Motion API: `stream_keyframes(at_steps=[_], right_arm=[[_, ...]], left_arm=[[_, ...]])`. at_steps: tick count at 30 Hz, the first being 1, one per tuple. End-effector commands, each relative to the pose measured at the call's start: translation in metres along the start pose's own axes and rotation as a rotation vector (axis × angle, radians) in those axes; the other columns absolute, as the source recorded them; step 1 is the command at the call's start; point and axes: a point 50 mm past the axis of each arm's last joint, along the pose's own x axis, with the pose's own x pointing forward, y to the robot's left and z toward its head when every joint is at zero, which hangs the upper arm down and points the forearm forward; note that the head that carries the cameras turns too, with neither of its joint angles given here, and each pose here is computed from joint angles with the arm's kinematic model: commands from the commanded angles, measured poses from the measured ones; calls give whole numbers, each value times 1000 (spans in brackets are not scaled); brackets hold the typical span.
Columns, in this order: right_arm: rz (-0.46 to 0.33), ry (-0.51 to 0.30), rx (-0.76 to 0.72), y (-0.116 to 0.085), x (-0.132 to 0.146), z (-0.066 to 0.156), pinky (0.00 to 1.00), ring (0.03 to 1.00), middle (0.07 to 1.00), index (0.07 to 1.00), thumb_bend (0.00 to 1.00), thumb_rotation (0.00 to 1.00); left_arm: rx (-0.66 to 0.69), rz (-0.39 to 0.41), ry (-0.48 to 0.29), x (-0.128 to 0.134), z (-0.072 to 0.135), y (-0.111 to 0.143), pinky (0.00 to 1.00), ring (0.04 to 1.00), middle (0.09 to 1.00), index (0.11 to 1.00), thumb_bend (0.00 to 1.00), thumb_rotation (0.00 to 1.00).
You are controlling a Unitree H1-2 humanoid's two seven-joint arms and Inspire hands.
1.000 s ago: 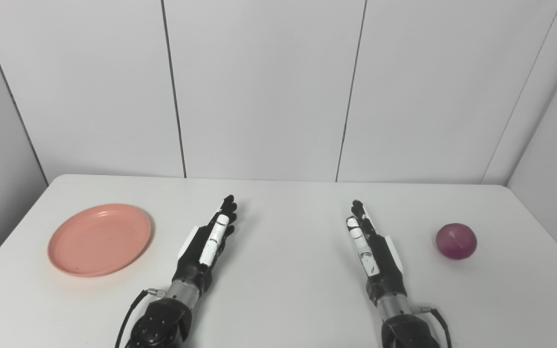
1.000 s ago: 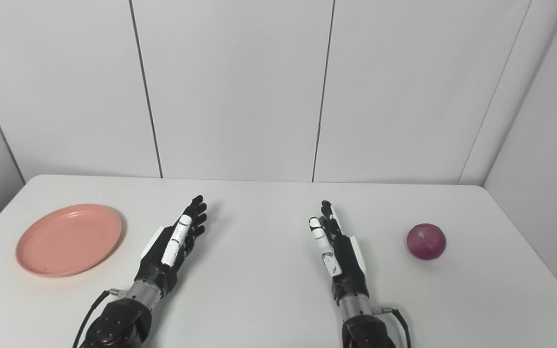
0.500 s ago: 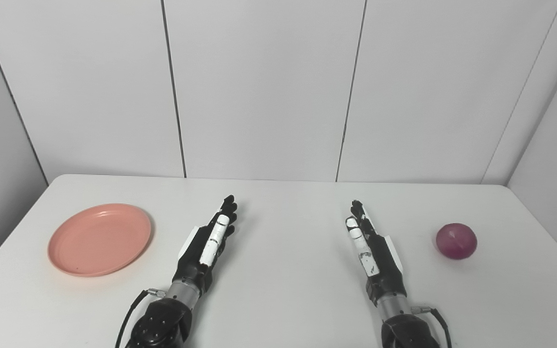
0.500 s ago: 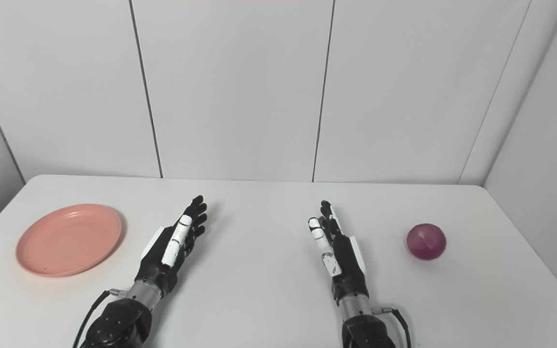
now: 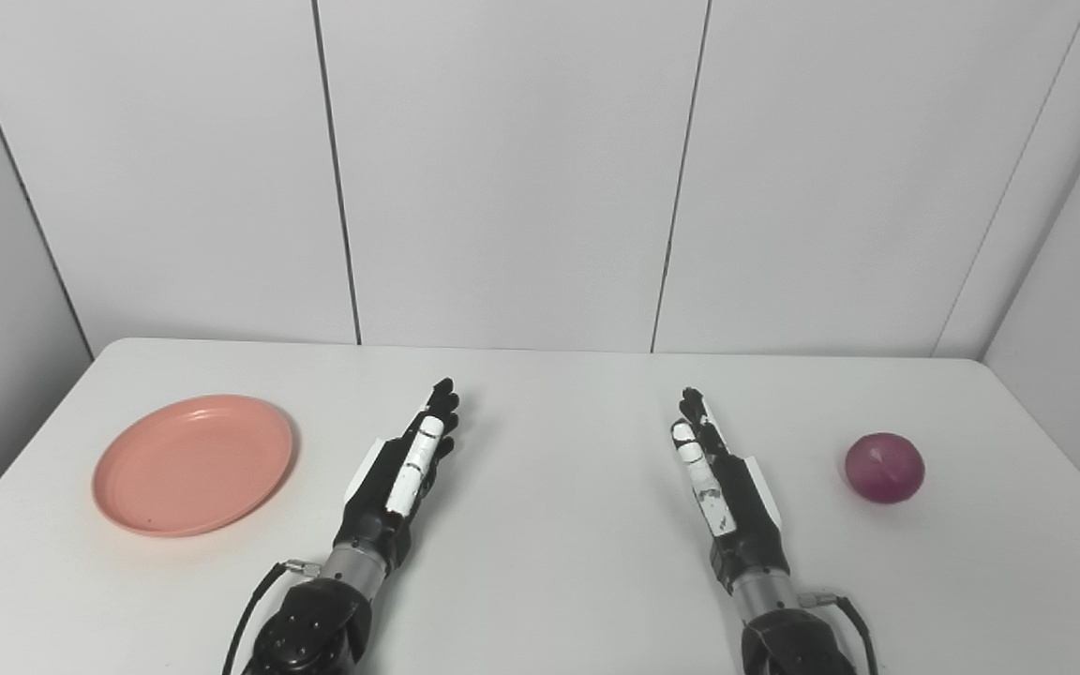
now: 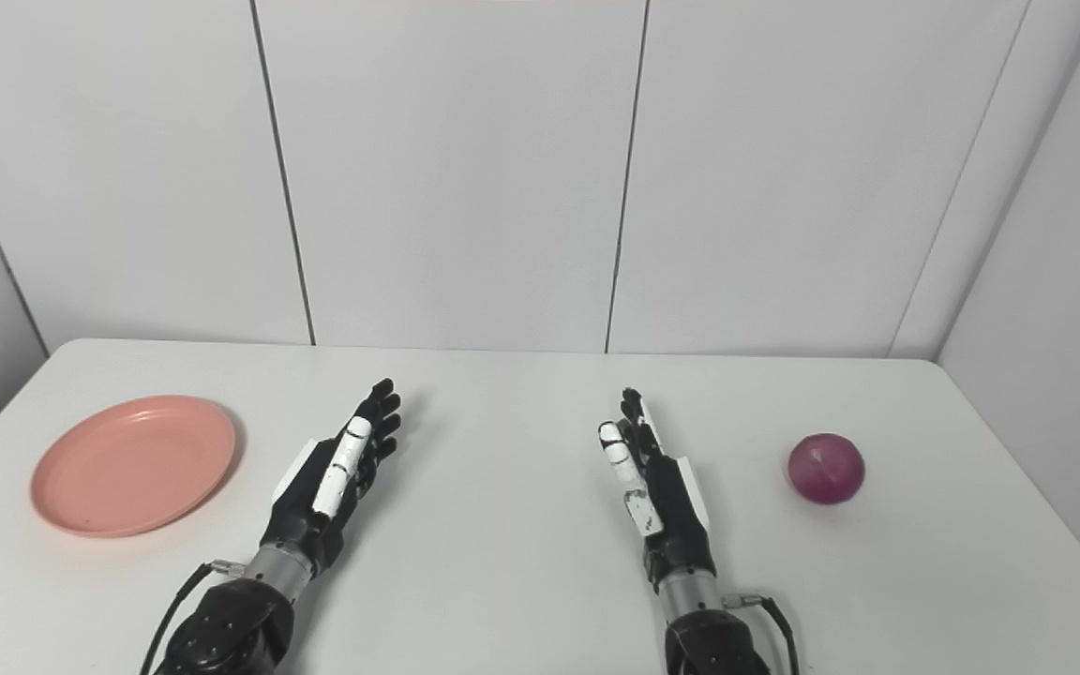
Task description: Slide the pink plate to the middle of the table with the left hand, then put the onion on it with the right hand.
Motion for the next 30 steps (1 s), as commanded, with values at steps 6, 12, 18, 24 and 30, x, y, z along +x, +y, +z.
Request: stream_keyframes(at_steps=[6, 12, 18, 24, 30], right_arm=[[10, -113, 4, 3, 16, 26, 1000, 983, 989, 978, 617, 913], [14, -116, 0, 3, 16, 27, 1000, 987, 995, 982, 621, 924], [16, -118, 0, 3, 16, 28, 1000, 991, 1000, 994, 615, 930], [21, -118, -3, 3, 16, 28, 1000, 997, 1000, 1000, 600, 943], [22, -119, -3, 3, 17, 28, 1000, 993, 1000, 1000, 599, 946]], left_arm=[[7, -5, -71, 10, 22, -2, 1000, 1000, 1000, 1000, 634, 1000], [6, -6, -74, 10, 22, -2, 1000, 1000, 1000, 1000, 629, 1000], [6, -5, -70, 10, 22, -3, 1000, 1000, 1000, 1000, 630, 1000], [9, -8, -71, 10, 22, -2, 1000, 1000, 1000, 1000, 636, 1000], [7, -7, -71, 9, 22, -2, 1000, 1000, 1000, 1000, 637, 1000]])
